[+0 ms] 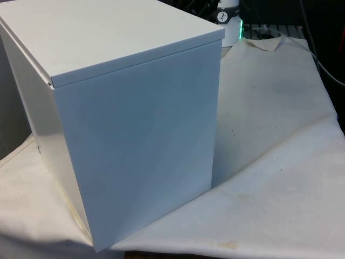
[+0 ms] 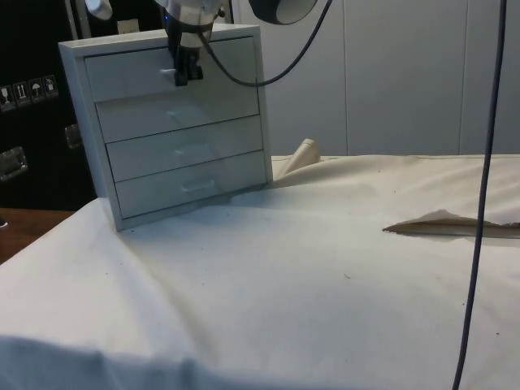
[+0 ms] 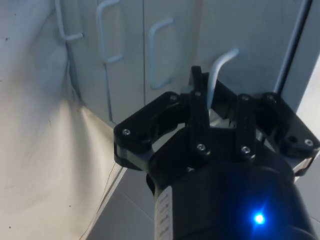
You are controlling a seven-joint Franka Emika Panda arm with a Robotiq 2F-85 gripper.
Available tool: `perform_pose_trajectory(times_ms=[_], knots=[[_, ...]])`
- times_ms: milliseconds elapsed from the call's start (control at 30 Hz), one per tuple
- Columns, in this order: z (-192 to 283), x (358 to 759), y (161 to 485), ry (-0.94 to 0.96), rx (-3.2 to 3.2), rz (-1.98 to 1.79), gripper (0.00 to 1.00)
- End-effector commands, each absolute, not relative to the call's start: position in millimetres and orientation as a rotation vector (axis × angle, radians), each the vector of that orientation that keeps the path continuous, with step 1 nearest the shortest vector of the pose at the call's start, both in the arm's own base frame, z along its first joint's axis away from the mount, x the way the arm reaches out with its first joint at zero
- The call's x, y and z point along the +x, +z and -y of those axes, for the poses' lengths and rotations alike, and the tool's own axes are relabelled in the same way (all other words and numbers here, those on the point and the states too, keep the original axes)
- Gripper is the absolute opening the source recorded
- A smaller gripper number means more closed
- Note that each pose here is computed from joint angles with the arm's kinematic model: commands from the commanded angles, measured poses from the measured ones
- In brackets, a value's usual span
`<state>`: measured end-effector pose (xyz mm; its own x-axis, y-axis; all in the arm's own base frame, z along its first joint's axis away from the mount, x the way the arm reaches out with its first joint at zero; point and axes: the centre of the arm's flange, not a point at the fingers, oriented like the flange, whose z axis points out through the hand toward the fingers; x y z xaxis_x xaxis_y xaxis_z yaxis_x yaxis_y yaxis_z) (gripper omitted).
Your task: Open the drawer, then close it.
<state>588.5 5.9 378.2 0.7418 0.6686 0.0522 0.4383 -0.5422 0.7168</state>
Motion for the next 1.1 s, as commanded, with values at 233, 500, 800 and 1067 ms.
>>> perform_pose_trajectory(times_ms=[233, 500, 800, 1067], knots=[[-12.4, 585.3, 376.7, 0.424, 2.234, -0.810, 0.00], [-19.5, 580.1, 372.0, 0.430, 2.232, -0.767, 0.00], [-25.0, 576.1, 374.0, 0.465, 2.245, -0.741, 0.00], [-22.0, 573.9, 377.9, 0.491, 2.261, -0.716, 0.00]])
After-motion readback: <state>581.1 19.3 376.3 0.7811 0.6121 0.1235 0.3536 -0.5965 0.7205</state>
